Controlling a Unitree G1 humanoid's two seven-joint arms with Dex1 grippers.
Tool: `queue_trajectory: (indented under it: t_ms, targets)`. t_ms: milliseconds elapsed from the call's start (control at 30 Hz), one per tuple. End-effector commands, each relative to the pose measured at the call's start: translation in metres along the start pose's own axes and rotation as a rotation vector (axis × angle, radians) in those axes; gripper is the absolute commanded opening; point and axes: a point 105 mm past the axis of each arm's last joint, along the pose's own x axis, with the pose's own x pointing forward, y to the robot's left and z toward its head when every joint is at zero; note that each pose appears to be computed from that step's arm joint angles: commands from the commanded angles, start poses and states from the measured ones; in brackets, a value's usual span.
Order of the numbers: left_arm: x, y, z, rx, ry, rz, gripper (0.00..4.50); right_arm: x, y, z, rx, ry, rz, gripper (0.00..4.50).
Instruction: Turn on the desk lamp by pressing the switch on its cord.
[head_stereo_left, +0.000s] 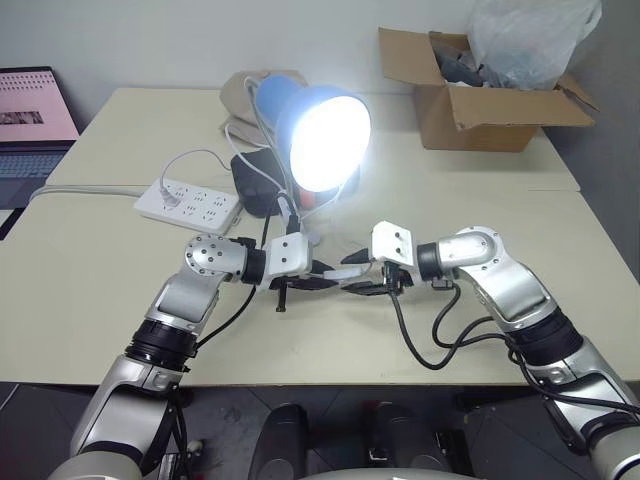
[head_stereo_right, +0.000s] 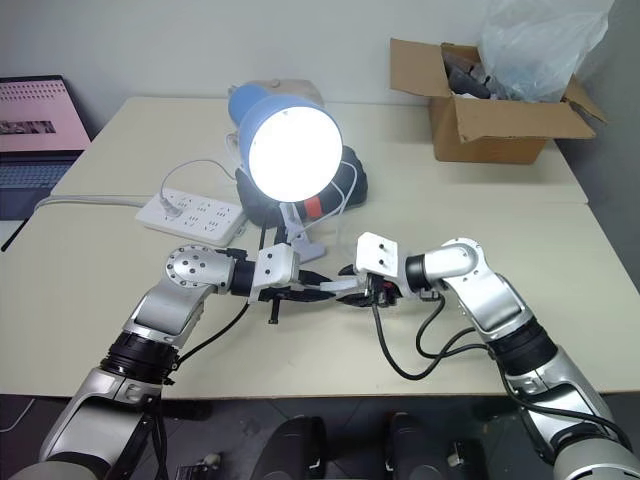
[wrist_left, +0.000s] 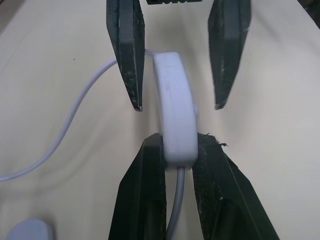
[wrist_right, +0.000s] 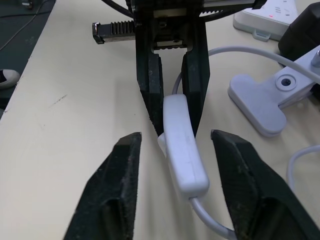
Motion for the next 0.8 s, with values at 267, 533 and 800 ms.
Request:
queue_trajectory:
  t_ms: [267,533,800]
  targets:
    - [0.016,0.023,-0.007,0.028,0.034,0.071,0.39,-0.052,-0.002,0.022,-0.097,0.028,-0.117,4.5]
    - [0.043,0.031,-0.021,-0.007,0.051,0.079,0.39,-0.084,0.026,-0.005,0.01,0.141,-0.29,4.5]
    - [0.044,0.031,-0.022,0.013,0.048,0.045,1.94,-0.103,0.033,-0.015,0.064,0.192,-0.396,4.5]
